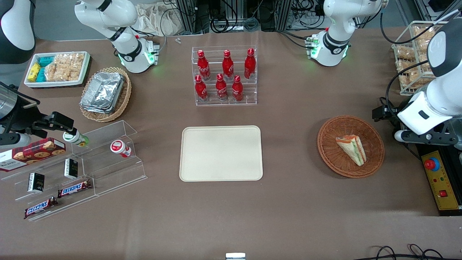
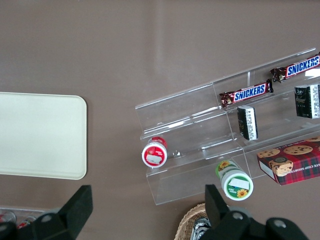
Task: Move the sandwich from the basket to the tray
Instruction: 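Move the left gripper over the sandwich in the wicker basket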
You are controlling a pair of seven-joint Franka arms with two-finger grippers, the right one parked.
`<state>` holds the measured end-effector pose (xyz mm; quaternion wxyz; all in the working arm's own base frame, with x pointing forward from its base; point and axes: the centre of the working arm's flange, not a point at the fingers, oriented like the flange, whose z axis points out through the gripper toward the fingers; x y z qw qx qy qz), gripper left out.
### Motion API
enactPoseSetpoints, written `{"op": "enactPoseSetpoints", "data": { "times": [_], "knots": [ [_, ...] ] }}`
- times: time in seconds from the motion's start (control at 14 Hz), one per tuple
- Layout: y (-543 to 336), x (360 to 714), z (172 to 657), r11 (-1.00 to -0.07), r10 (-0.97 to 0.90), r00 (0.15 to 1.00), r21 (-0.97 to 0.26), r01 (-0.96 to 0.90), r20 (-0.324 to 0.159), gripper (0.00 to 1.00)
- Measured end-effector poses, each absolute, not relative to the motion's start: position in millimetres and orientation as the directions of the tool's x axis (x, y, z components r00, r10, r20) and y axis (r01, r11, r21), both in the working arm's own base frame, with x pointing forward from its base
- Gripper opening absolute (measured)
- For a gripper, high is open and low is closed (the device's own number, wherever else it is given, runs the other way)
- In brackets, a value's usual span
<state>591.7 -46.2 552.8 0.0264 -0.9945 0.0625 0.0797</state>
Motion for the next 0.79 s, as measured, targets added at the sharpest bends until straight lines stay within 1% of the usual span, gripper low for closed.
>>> {"op": "enactPoseSetpoints", "data": {
  "times": [0.43, 0.5, 0.57, 0.64, 0.79],
  "knots": [
    [-45.3, 596.3, 547.9, -0.992, -0.100, 0.982, -0.058, -0.110, -0.159, 1.00],
    [-45.4, 600.4, 544.4, -0.994, -0.067, 0.988, -0.072, -0.078, -0.141, 1.00],
    [-47.1, 605.4, 536.9, -0.996, -0.026, 0.993, -0.080, -0.035, -0.112, 1.00],
    [-49.7, 607.9, 524.5, -0.996, 0.025, 0.996, -0.084, 0.018, -0.090, 1.00],
    [-53.0, 607.5, 489.2, -0.987, 0.138, 0.988, -0.090, 0.132, -0.063, 1.00]
  ]
}}
